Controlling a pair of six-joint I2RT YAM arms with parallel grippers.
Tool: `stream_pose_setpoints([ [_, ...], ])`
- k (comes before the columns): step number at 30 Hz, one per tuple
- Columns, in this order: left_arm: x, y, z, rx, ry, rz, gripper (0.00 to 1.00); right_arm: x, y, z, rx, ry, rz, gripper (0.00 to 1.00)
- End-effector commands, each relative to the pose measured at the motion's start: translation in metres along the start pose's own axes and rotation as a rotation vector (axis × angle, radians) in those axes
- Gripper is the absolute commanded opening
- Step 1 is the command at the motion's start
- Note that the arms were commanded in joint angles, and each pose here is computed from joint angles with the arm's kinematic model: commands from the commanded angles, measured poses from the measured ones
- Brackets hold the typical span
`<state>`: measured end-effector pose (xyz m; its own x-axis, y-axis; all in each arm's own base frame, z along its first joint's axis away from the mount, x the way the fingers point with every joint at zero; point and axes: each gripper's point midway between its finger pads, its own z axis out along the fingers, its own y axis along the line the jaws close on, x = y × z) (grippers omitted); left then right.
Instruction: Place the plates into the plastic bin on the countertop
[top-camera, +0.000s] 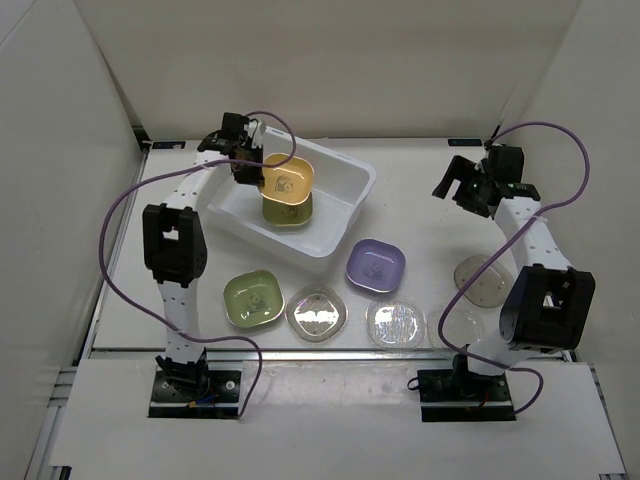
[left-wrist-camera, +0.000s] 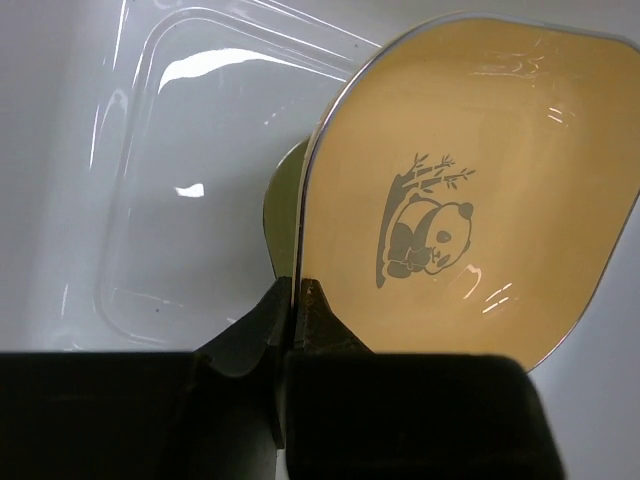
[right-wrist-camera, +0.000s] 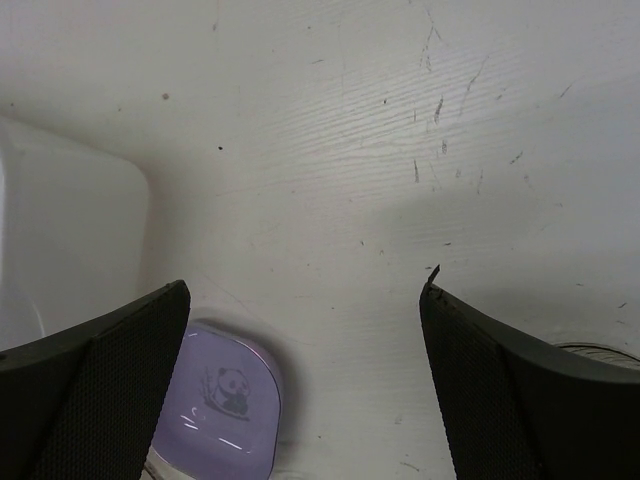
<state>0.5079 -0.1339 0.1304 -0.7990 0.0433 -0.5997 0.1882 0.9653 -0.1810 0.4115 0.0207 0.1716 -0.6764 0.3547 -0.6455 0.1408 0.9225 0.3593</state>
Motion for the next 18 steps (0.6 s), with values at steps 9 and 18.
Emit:
stream_pose_setpoints([
  [9,0.014,0.010,0.010,-0.070,0.125,0.006,0.14,-0.003,-0.001,0.000,-0.015,0.009,-0.044,0.98],
  [18,0.021,-0.006,0.008,0.004,0.131,-0.009,0.40,0.003,-0.004,0.005,-0.016,0.037,-0.048,0.97],
])
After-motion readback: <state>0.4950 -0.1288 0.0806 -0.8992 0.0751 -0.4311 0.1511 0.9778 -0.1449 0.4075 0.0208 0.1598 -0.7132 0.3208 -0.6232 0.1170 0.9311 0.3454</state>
